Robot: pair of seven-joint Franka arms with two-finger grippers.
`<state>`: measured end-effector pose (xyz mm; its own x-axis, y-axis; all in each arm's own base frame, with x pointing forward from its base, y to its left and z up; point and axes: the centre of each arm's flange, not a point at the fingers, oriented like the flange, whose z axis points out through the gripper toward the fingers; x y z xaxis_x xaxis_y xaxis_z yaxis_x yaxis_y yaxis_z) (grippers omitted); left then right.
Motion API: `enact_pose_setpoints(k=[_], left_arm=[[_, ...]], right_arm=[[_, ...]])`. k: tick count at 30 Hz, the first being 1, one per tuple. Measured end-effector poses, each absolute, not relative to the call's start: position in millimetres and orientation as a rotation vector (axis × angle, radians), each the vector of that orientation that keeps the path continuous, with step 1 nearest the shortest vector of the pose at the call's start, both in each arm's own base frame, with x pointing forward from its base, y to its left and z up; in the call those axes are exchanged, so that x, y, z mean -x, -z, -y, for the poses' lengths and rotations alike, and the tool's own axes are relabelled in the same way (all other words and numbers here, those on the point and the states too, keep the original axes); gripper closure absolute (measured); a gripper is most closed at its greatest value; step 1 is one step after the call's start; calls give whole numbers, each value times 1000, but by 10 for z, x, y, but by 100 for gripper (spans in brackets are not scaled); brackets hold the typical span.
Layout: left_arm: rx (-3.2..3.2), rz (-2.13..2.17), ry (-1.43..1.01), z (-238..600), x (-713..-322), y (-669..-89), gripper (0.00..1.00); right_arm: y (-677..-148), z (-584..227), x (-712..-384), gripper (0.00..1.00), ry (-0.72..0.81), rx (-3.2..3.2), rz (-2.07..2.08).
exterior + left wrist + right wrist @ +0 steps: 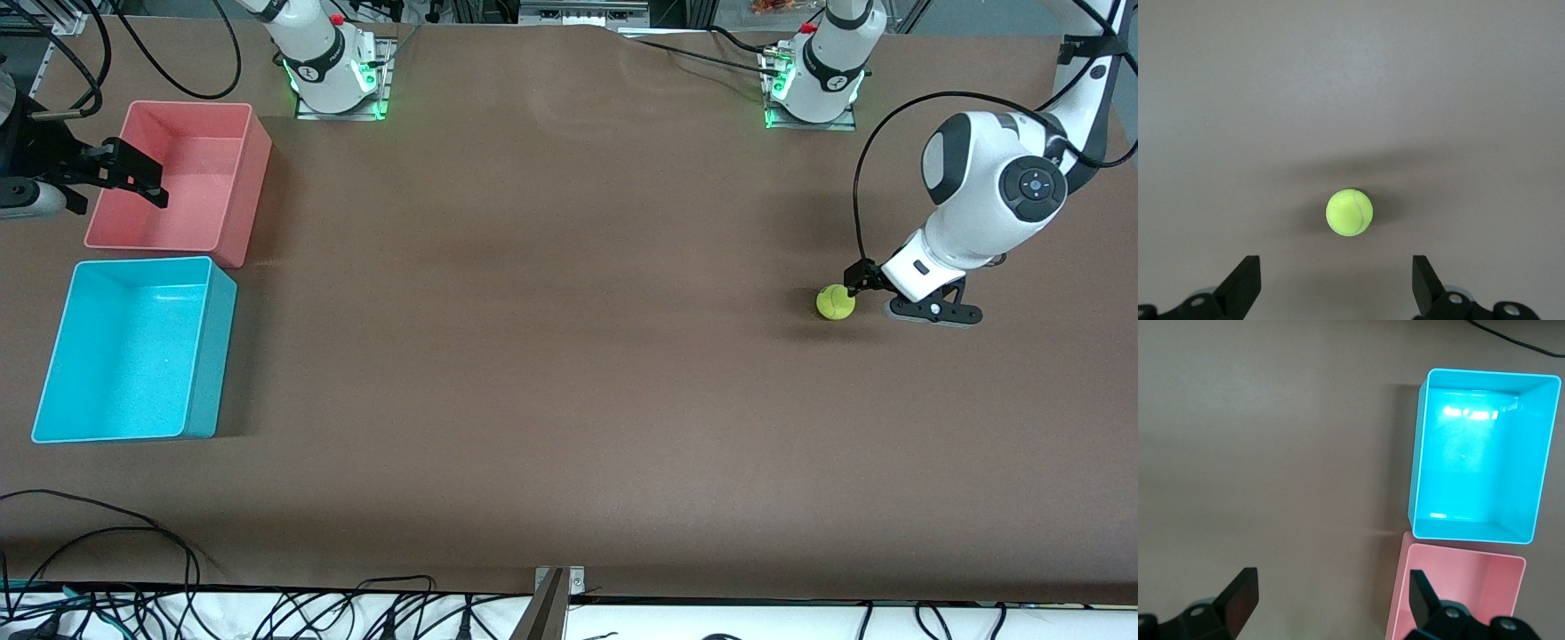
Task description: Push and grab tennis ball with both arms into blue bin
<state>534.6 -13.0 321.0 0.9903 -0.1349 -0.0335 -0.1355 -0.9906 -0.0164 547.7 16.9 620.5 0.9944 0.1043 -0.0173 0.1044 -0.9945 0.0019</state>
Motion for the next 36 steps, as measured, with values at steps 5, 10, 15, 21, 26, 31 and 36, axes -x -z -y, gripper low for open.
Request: enact_pose_setpoints(k=[5, 10, 15, 21, 26, 31, 36], left_arm=[[3100, -369, -21, 63, -5342, -3027, 0], [3054, -646, -21, -2, -5303, -2850, 6], [2942, -1050, -28, -51, -5298, -2806, 27], [2819, -1335, -10, -136, -5313, -2817, 60], [2751, -1460, -30, -201, -5305, -2777, 83], [2672, -1564, -91, -261, -5282, -2653, 99], [2607, -1640, -151, -275, -5263, -2504, 99]], right_arm=[[-6205, -168, -5477, 0, 27, -3134, -164], [-6206, -168, -5477, 0, 27, -3134, -164], [-6206, -168, -5477, 0, 27, -3134, -164], [-6206, -168, -5477, 0, 27, -3134, -164], [-6206, -168, -5477, 0, 27, -3134, -164], [-6206, -168, -5477, 0, 27, -3134, -164], [-6206, -167, -5477, 0, 27, -3134, -164]])
